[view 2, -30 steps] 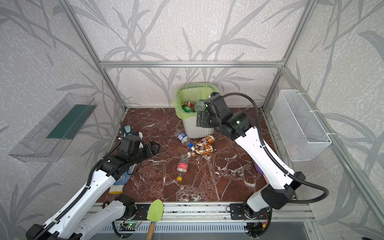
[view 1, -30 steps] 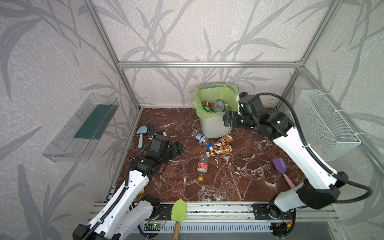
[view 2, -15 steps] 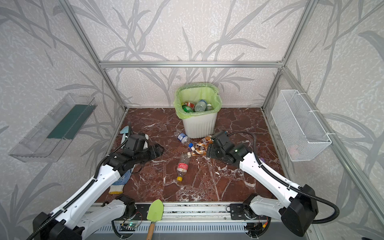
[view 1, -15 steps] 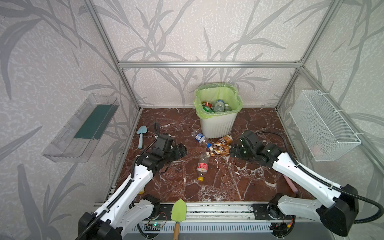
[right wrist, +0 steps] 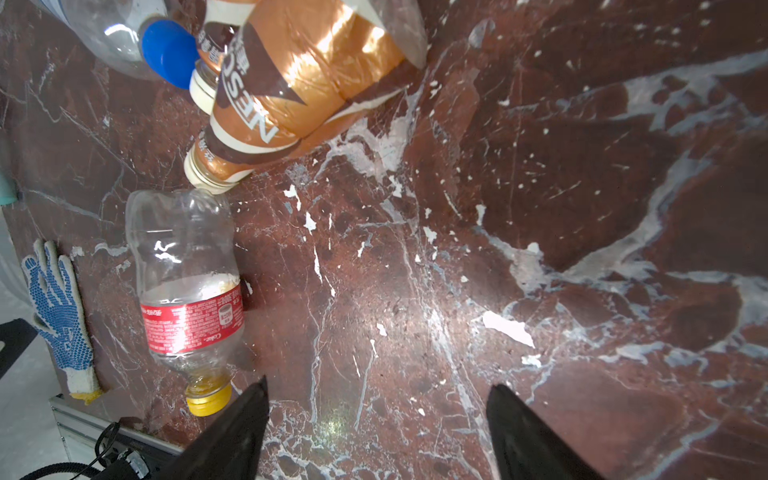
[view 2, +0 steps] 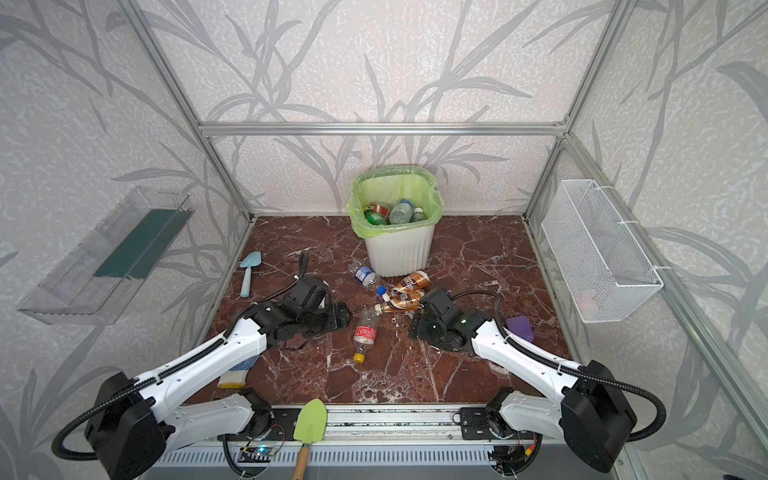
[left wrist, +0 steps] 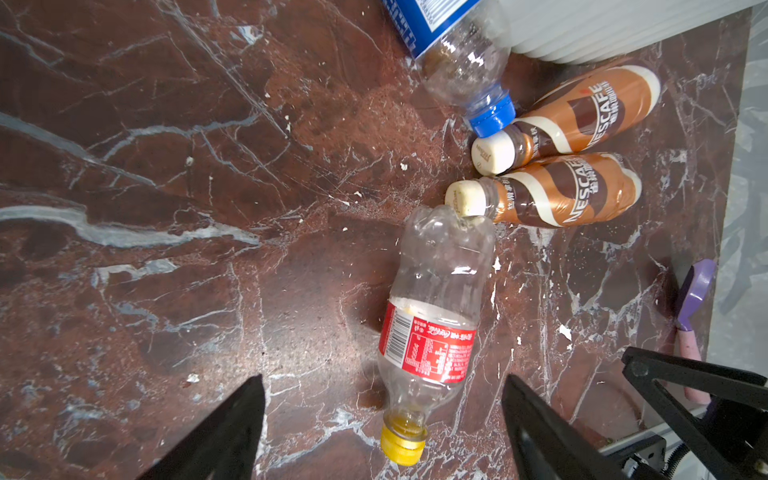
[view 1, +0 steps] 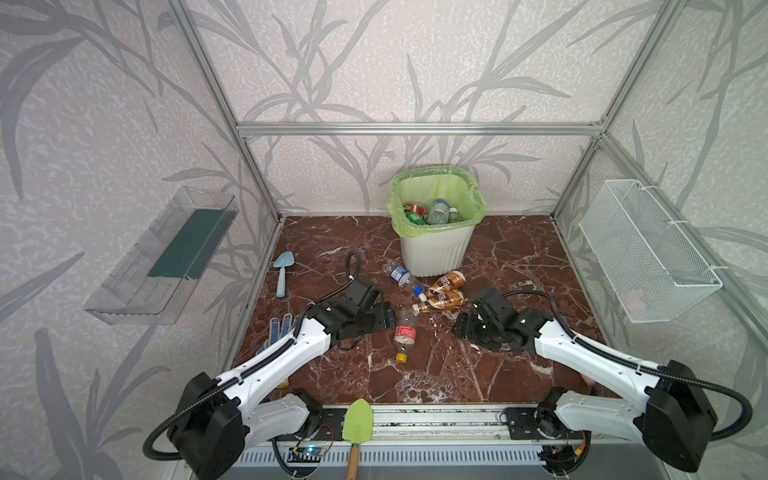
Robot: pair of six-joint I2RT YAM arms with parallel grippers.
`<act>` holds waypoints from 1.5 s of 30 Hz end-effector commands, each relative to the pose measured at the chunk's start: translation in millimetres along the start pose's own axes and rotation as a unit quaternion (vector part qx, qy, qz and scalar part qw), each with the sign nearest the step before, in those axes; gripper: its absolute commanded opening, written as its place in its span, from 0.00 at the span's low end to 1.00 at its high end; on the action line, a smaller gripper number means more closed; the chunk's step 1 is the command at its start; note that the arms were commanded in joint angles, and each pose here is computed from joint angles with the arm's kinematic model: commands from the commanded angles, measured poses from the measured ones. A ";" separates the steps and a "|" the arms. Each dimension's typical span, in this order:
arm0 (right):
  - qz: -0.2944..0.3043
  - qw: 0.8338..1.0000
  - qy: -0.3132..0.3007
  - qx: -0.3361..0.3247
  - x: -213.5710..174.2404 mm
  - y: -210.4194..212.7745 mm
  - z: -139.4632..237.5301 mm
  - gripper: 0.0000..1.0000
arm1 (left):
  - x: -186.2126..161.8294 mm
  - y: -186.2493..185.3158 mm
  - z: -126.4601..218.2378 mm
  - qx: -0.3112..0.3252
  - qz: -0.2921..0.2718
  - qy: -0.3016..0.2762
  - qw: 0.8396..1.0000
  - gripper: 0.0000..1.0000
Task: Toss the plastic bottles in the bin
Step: 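Grasp the clear red-labelled bottle with yellow cap using the left gripper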
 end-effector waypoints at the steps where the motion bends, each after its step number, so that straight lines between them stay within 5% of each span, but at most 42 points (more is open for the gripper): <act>1: -0.006 1.000 -0.006 0.023 -0.3 5.1 4.4 0.83 | -3.4 -3.0 -9.1 0.014 0.002 -0.004 1.000 0.90; 23: -0.019 0.999 -0.036 0.020 -2.3 -12.6 22.7 0.82 | -12.3 -42.4 -57.6 0.019 -0.043 0.041 0.998 0.90; 45: -0.020 0.999 -0.033 0.019 -2.3 -11.8 19.4 0.80 | -22.5 -41.4 -78.6 0.022 -0.047 0.071 0.996 0.65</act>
Point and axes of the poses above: each gripper's point midway between its finger pads, its own z axis back along the fingers, its own y axis along the line the jaws close on, x = y × z, the point moved 3 cm from there along z, back along the fingers, and after that the axes turned 5 degrees about -z, right-handed, at the moved point
